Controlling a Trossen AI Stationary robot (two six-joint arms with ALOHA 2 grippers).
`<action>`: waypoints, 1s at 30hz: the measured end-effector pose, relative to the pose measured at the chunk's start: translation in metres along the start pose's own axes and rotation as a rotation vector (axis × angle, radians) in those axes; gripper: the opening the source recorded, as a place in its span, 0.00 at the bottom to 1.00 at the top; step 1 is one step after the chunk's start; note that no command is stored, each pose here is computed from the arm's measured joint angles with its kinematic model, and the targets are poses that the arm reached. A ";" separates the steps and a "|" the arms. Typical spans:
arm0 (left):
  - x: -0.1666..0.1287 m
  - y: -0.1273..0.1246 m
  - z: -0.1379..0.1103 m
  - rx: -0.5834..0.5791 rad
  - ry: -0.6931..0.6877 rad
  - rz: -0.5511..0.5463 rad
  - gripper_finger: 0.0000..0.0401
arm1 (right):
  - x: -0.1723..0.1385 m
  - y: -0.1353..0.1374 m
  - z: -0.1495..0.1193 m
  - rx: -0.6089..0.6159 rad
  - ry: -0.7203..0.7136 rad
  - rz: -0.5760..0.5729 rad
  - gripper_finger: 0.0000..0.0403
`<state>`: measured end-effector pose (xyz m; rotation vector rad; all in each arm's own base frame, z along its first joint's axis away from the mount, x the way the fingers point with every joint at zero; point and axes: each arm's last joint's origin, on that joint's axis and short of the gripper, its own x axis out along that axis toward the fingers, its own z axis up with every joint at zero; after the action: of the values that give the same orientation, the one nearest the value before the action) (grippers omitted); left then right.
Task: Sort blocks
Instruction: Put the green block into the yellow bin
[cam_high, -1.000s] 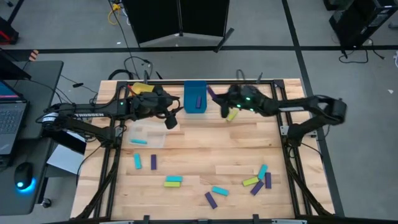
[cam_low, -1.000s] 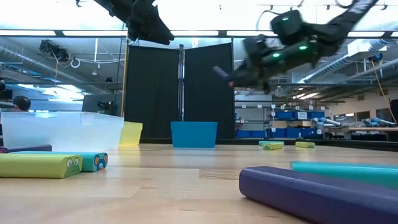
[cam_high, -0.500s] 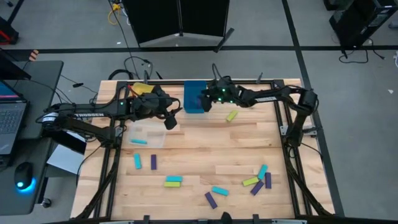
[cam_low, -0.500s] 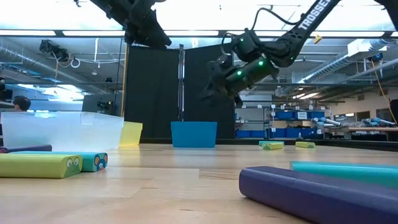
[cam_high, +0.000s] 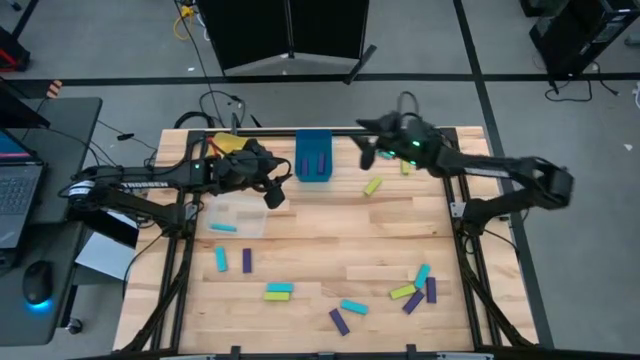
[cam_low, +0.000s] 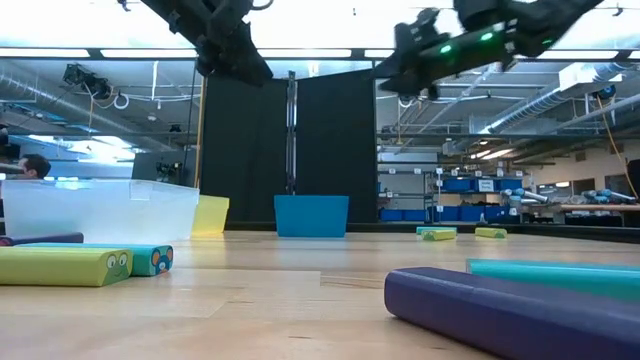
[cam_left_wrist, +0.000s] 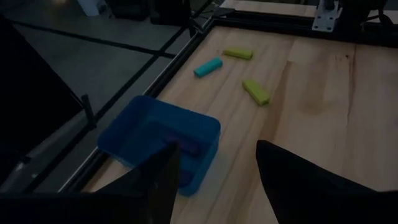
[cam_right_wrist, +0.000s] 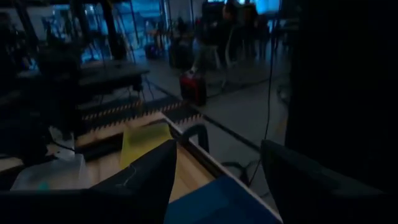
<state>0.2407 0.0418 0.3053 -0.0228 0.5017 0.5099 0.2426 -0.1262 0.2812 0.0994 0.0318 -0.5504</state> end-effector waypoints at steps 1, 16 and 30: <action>0.002 -0.001 0.000 0.001 0.003 0.000 0.54 | -0.010 -0.001 0.000 0.000 -0.013 -0.011 0.60; 0.106 -0.045 0.000 -0.136 -0.073 -0.179 0.54 | -0.090 -0.013 -0.056 0.178 -0.013 -0.037 0.59; 0.232 -0.071 0.040 -0.088 0.184 -0.138 0.54 | -0.111 -0.003 -0.041 0.154 -0.101 0.073 0.59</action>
<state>0.4674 0.0931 0.2252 -0.1886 0.6527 0.3961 0.1465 -0.0668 0.2460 0.2219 -0.1127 -0.4834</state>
